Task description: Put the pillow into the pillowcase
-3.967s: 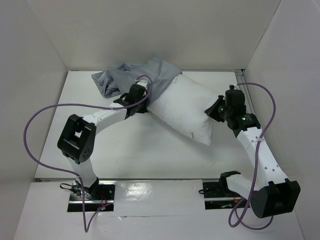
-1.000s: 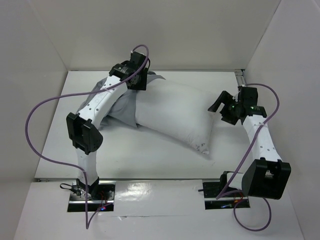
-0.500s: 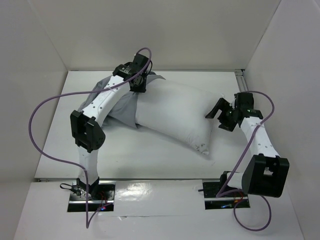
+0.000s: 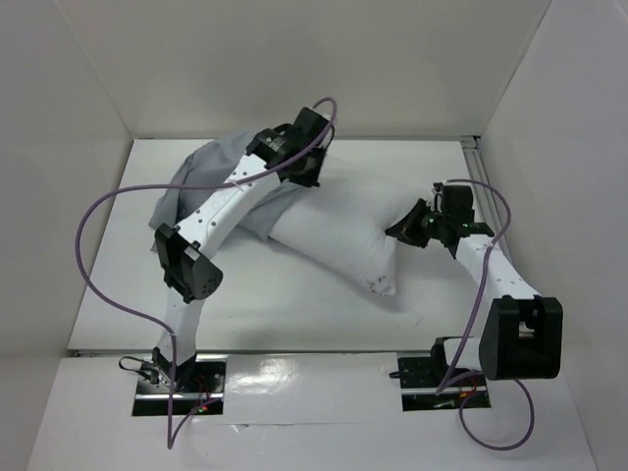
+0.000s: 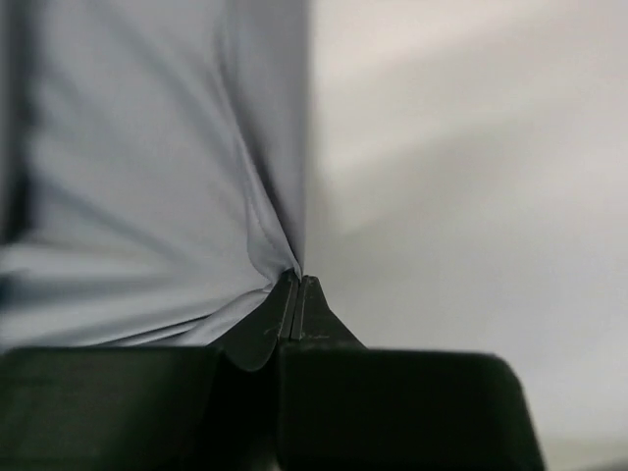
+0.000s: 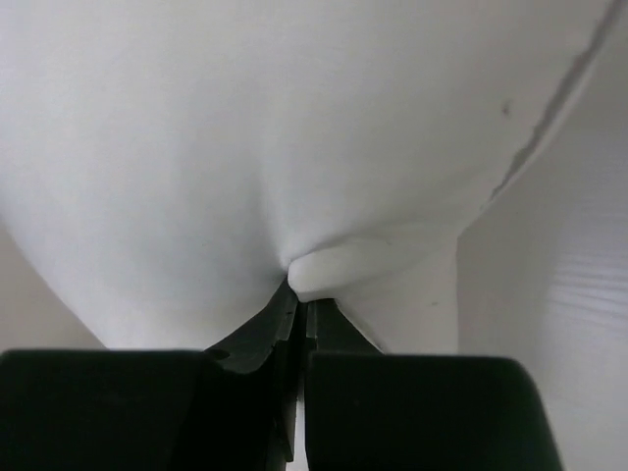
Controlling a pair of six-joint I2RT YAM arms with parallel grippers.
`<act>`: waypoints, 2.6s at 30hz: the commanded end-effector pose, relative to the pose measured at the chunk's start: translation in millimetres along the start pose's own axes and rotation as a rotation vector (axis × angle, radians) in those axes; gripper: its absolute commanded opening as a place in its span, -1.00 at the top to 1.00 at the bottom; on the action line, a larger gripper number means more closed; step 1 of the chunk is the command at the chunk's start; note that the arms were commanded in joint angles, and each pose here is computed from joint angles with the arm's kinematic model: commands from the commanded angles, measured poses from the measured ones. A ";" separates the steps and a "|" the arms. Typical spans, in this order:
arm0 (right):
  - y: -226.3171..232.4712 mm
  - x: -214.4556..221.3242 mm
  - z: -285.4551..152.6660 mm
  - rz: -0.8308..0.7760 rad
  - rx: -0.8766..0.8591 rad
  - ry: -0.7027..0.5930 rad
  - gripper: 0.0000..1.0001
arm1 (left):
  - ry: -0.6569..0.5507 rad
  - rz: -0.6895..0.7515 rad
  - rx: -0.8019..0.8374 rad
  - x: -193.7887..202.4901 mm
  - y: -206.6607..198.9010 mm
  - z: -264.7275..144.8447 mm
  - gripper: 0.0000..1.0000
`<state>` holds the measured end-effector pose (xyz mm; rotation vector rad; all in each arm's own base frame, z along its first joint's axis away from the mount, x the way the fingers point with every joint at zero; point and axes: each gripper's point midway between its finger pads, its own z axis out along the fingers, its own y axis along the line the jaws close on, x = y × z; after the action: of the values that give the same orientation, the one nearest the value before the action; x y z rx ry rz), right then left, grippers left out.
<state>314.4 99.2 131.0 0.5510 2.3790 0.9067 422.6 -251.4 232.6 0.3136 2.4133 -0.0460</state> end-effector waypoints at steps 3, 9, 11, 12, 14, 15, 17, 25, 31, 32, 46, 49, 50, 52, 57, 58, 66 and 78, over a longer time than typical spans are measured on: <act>121.4 -8.2 -1.7 -0.053 -0.395 -0.087 1.00 | -0.132 0.105 0.755 -28.3 -192.4 -108.6 1.00; 171.2 -24.7 14.6 0.032 -0.527 -0.213 1.00 | -0.089 0.050 1.149 -29.7 -246.2 -160.3 1.00; 171.7 -22.6 23.3 0.062 -0.550 -0.211 1.00 | -0.070 0.032 1.134 -30.8 -238.6 -145.3 1.00; 172.6 -17.2 24.1 0.067 -0.570 -0.213 1.00 | -0.053 0.018 1.108 -28.8 -233.9 -133.0 1.00; 169.6 -16.5 22.3 0.097 -0.566 -0.254 1.00 | -0.060 -0.010 1.062 -36.3 -213.6 -117.0 1.00; 161.7 -7.3 24.7 0.104 -0.550 -0.255 1.00 | -0.037 -0.030 1.025 -33.1 -204.1 -105.5 1.00; 159.0 -10.1 15.5 0.110 -0.549 -0.298 1.00 | -0.059 -0.046 0.977 -40.8 -176.2 -103.2 1.00; 133.2 -13.4 -6.1 -0.032 -0.359 -0.300 1.00 | -0.137 0.002 0.547 -27.4 -75.7 -113.5 -0.83; 122.3 -24.1 -29.2 -0.123 -0.245 -0.310 -0.22 | -0.070 -0.126 0.046 47.6 17.0 -71.0 -0.55; 128.0 -30.4 -36.3 -0.162 -0.233 -0.326 -0.76 | -0.108 -0.224 -0.071 54.5 40.1 -75.0 -0.34; 96.3 -18.6 -54.9 -0.180 -0.070 -0.302 -1.00 | -0.036 -0.559 -0.284 193.2 81.1 17.3 -0.85; 90.8 -11.2 -55.2 -0.178 -0.067 -0.286 -1.00 | -0.052 -0.586 -0.305 187.6 89.5 43.0 -0.85; 88.3 -9.0 -54.8 -0.174 -0.058 -0.277 -1.00 | -0.061 -0.590 -0.293 183.6 89.5 49.1 -0.85; 84.2 -9.8 -55.2 -0.175 -0.045 -0.276 -1.00 | -0.080 -0.599 -0.255 174.9 86.7 63.9 -0.82; 83.3 -12.1 -60.9 -0.180 -0.024 -0.289 -1.00 | -0.085 -0.610 -0.238 162.2 92.8 87.4 -0.75; 83.3 -12.1 -60.9 -0.180 -0.024 -0.289 -1.00 | -0.099 -0.603 -0.232 158.4 92.6 87.9 -0.75; 86.0 -2.4 -54.7 -0.222 -0.051 -0.220 -1.00 | -0.110 -0.628 -0.182 149.5 100.1 115.8 -0.31; 46.7 36.8 -8.3 -0.300 0.050 0.088 -1.00 | -0.188 -0.489 -0.078 105.2 73.2 80.9 1.00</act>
<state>289.3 138.5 169.6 0.2210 2.4443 0.7196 407.2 -140.9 54.6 -0.4331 2.3364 -0.0987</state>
